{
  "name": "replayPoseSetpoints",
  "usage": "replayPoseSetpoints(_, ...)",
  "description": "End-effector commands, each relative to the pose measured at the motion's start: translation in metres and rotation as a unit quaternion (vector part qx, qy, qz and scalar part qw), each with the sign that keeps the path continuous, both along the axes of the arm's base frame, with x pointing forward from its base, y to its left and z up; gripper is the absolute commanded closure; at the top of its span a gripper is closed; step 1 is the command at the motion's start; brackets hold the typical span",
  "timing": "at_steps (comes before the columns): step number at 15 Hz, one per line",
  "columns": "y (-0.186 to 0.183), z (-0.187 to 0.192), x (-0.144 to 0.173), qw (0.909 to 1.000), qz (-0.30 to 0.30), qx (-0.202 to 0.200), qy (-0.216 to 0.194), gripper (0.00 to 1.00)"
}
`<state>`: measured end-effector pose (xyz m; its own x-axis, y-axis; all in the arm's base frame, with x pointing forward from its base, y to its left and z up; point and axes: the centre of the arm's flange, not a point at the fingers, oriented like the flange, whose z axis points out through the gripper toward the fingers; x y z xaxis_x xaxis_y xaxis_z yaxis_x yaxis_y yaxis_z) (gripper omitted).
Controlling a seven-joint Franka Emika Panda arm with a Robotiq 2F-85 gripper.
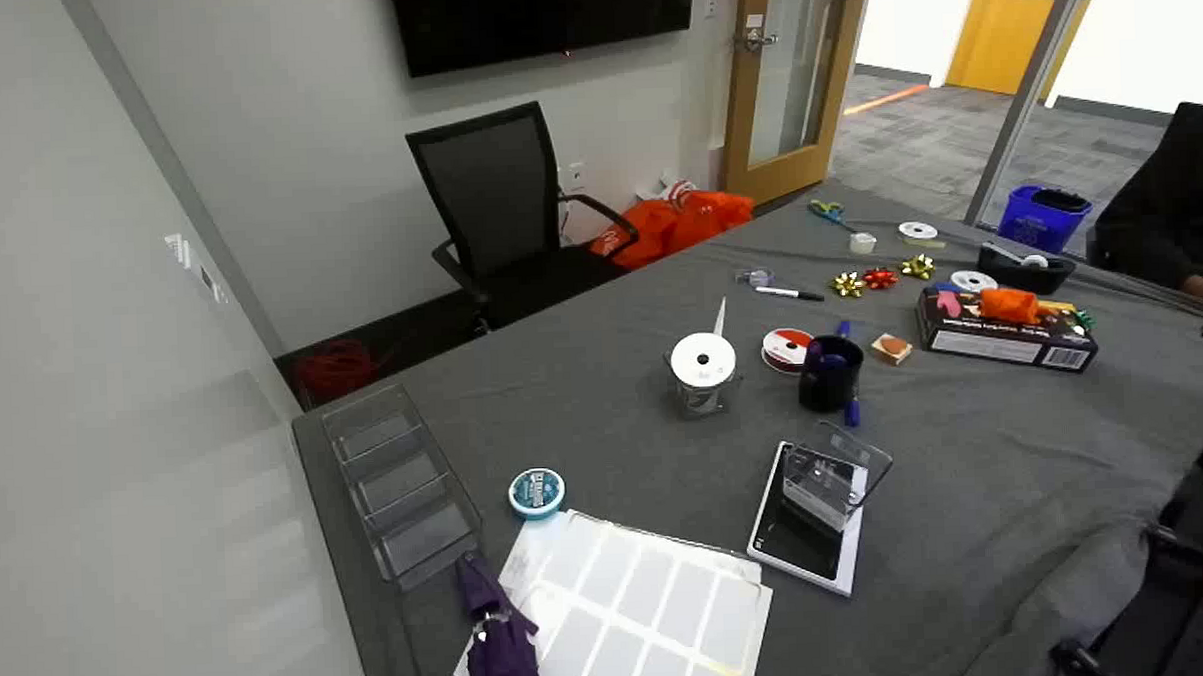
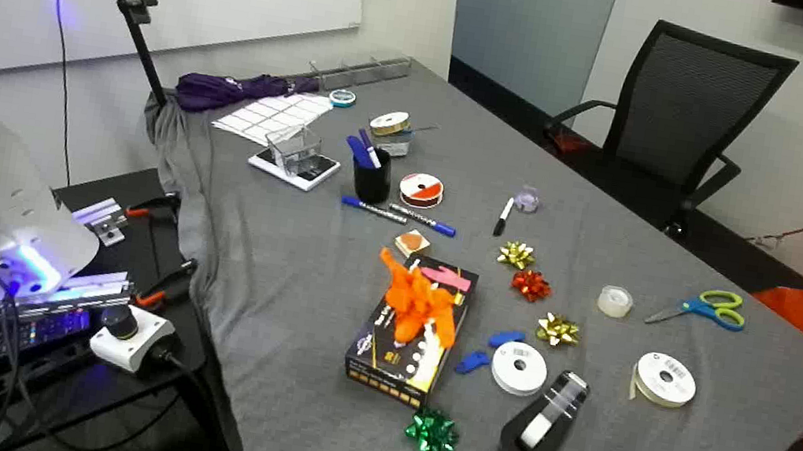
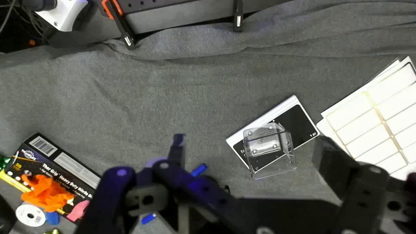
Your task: Put the match box inside the clear case on the left
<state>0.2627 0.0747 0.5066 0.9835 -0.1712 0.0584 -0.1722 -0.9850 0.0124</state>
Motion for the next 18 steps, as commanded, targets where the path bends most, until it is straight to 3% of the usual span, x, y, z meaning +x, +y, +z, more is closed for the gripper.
replayPoseSetpoints(1,0.0,0.0,0.0,1.0,0.0,0.0,0.0,0.0)
replayPoseSetpoints(8,0.0,0.0,0.0,1.0,0.0,0.0,0.0,0.0)
replayPoseSetpoints(11,0.004,-0.008,0.025,0.9982,-0.055,0.013,-0.016,0.0)
replayPoseSetpoints(15,0.0,-0.021,0.069,0.9854,-0.16,0.042,-0.038,0.0)
replayPoseSetpoints(18,-0.008,-0.039,0.101,0.9662,-0.246,0.065,-0.043,0.0)
